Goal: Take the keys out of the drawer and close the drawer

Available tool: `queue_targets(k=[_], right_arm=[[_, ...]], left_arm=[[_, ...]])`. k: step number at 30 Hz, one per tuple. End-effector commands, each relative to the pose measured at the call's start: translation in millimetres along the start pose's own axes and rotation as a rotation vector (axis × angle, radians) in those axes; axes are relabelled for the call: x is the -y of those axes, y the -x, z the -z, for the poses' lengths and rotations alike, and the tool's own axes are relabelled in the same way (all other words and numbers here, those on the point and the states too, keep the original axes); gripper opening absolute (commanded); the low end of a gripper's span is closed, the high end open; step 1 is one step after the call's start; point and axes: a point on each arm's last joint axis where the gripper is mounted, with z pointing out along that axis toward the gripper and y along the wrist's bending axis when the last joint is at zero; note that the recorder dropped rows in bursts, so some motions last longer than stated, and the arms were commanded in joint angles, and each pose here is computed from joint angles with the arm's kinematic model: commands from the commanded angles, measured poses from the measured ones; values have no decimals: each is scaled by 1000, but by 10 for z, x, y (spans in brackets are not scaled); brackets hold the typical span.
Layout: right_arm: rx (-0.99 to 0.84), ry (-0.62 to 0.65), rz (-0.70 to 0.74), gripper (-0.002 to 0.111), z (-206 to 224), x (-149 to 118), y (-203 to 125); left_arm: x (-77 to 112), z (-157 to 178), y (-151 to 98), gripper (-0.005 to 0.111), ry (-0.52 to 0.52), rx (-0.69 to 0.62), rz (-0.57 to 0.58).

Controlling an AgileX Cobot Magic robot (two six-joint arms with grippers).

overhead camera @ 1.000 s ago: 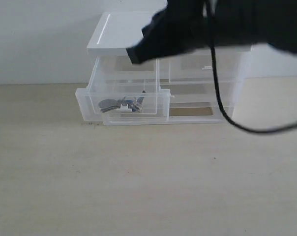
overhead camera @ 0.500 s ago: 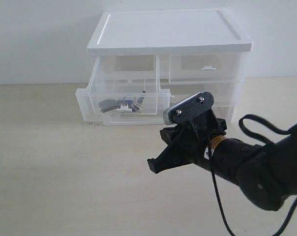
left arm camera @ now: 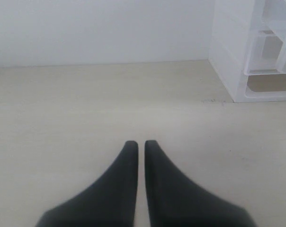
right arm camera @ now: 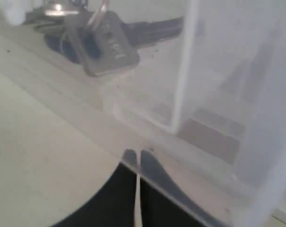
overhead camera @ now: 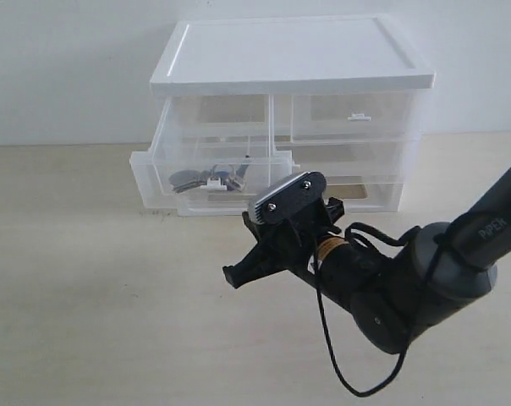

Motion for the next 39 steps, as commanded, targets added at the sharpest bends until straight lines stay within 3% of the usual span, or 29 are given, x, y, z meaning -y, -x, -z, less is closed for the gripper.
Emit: queue_targets(k=[1, 6, 8, 18, 22, 26, 34, 39], right_arm=[[29, 2, 61, 0, -129, 16, 139], [182, 0, 126, 0, -89, 44, 674], [161, 0, 117, 0, 7, 66, 891], [-352, 46, 90, 0, 122, 61, 569], [-430, 56, 89, 0, 158, 57, 518], [-361, 47, 90, 0, 180, 69, 658], [21, -47, 68, 0, 478, 186, 1528], [55, -140, 68, 0, 612, 294, 1723]], left_arm=[[-1, -1, -12, 4, 2, -2, 12], [-1, -1, -12, 4, 2, -2, 12], [-1, -1, -12, 4, 2, -2, 12], [-1, -1, -12, 4, 2, -2, 12], [-1, -1, -12, 4, 2, -2, 12], [-1, -1, -12, 4, 2, -2, 12], [-1, -1, -12, 4, 2, -2, 12], [-1, -1, -12, 4, 2, -2, 12]])
